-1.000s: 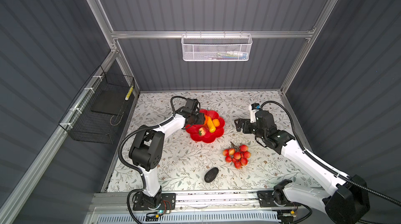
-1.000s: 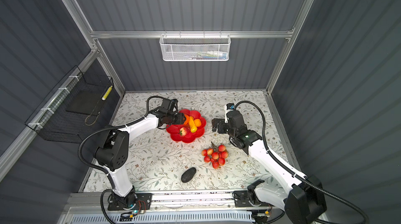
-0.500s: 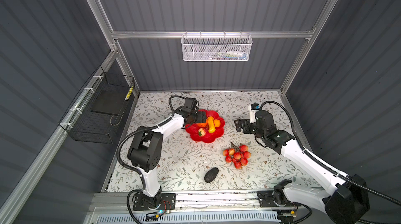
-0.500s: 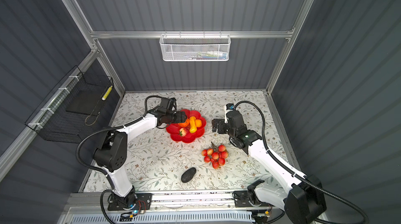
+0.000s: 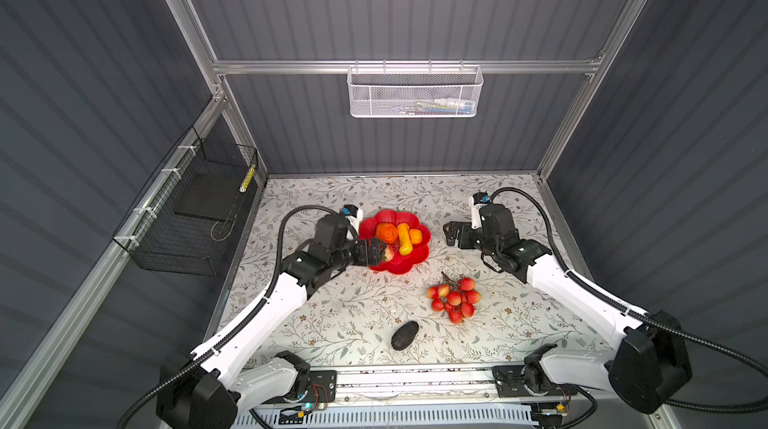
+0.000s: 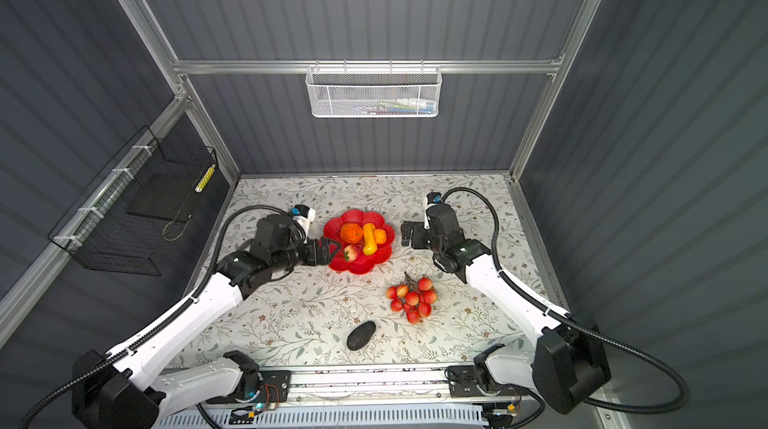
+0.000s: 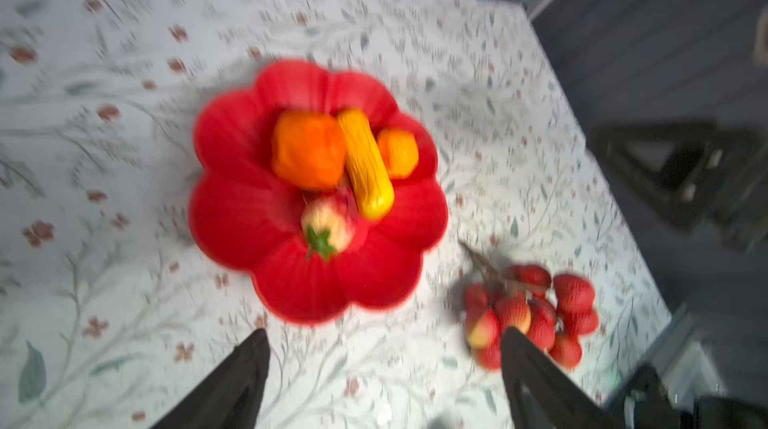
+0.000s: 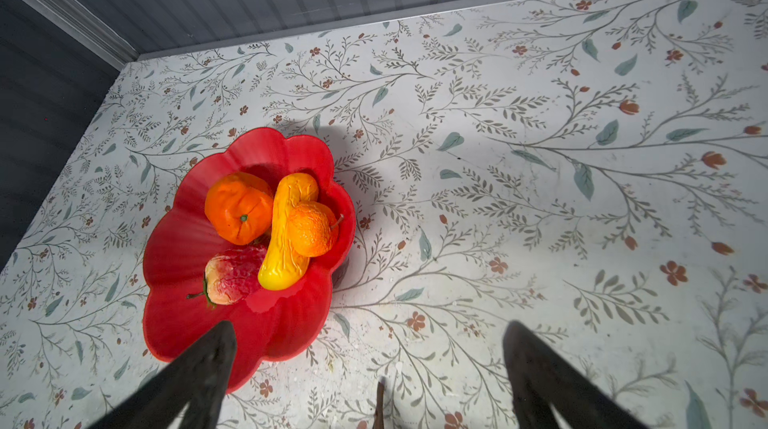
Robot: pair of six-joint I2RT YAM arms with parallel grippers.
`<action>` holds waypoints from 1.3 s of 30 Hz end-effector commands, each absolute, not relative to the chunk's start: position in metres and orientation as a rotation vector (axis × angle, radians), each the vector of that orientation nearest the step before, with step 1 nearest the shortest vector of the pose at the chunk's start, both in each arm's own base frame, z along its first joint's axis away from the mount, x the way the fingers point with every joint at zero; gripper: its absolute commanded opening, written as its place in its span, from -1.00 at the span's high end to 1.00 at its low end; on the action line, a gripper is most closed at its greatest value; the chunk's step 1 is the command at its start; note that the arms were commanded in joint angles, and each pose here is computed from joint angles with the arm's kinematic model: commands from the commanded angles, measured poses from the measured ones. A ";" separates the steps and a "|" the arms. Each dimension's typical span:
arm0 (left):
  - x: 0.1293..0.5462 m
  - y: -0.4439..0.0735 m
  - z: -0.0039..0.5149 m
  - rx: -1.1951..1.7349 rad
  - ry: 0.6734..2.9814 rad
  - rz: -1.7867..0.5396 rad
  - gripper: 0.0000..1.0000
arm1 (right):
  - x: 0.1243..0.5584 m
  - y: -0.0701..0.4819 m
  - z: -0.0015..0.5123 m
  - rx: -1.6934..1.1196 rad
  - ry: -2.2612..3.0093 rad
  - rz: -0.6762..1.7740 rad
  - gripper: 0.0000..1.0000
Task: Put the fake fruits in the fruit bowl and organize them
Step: 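Grasp the dark avocado with the left gripper, then place the avocado in the red bowl with the left gripper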
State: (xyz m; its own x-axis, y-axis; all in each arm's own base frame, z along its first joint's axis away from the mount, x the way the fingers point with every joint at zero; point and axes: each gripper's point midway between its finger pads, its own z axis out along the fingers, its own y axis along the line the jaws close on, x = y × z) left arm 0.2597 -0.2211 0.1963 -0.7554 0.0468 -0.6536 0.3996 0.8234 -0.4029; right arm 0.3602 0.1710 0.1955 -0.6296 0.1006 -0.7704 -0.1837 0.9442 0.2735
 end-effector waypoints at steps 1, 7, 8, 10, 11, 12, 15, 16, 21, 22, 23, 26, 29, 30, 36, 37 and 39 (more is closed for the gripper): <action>0.213 -0.228 0.168 0.402 2.486 -0.695 -0.74 | 0.373 0.179 0.210 -0.045 2.176 0.452 -0.98; 0.158 -0.256 0.133 0.582 2.565 -0.666 -0.74 | 0.379 0.185 0.203 -0.012 2.181 0.495 -0.98; 0.151 -0.262 0.126 0.611 2.579 -0.661 -0.74 | 0.379 0.186 0.200 -0.007 2.185 0.503 -0.98; 0.139 -0.274 0.114 0.669 2.597 -0.639 -0.74 | 0.377 0.186 0.197 -0.005 2.190 0.507 -0.98; 0.133 -0.280 0.109 0.702 2.604 -0.627 -0.74 | 0.376 0.185 0.196 -0.006 2.191 0.504 -0.98; 0.126 -0.286 0.102 0.740 2.611 -0.607 -0.74 | 0.375 0.184 0.195 -0.008 2.195 0.499 -0.98; 0.110 -0.303 0.085 0.839 2.630 -0.546 -0.74 | 0.373 0.180 0.195 -0.011 2.196 0.481 -0.98; 0.105 -0.306 0.078 0.864 2.644 -0.515 -0.74 | 0.372 0.179 0.195 -0.011 2.194 0.476 -0.98; 0.095 -0.304 0.052 0.923 2.700 -0.361 -0.70 | 0.369 0.175 0.197 -0.008 2.185 0.466 -0.98; 0.096 -0.301 0.048 0.926 2.709 -0.327 -0.68 | 0.368 0.174 0.197 -0.006 2.183 0.467 -0.98; 0.097 -0.299 0.046 0.926 2.713 -0.302 -0.63 | 0.369 0.174 0.197 -0.004 2.182 0.469 -0.98; 0.100 -0.295 0.040 0.912 2.713 -0.261 -0.31 | 0.368 0.174 0.196 -0.004 2.184 0.474 -0.98; 0.105 -0.294 0.043 0.889 2.696 -0.239 -0.01 | 0.367 0.174 0.196 -0.006 2.182 0.474 -0.98; 0.107 -0.293 0.045 0.878 2.686 -0.235 0.05 | 0.367 0.173 0.196 -0.003 2.182 0.471 -0.98; 0.128 -0.283 0.099 0.785 2.548 -0.244 0.20 | 0.366 0.172 0.199 -0.005 2.173 0.474 -0.98; 0.137 -0.277 0.116 0.741 2.510 -0.246 0.20 | 0.366 0.172 0.198 -0.007 2.173 0.471 -0.98; 0.159 -0.261 0.147 0.639 2.457 -0.271 0.18 | 0.366 0.172 0.199 -0.007 2.172 0.474 -0.98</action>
State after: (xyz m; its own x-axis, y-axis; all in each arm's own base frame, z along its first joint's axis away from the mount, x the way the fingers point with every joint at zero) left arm 0.1252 -0.2789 0.0918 -0.7490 0.4845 -0.4519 0.5701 0.8189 -0.0669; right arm 0.3669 0.1760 0.1938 -0.6240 0.1593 -0.7650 -0.1743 0.9260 0.3350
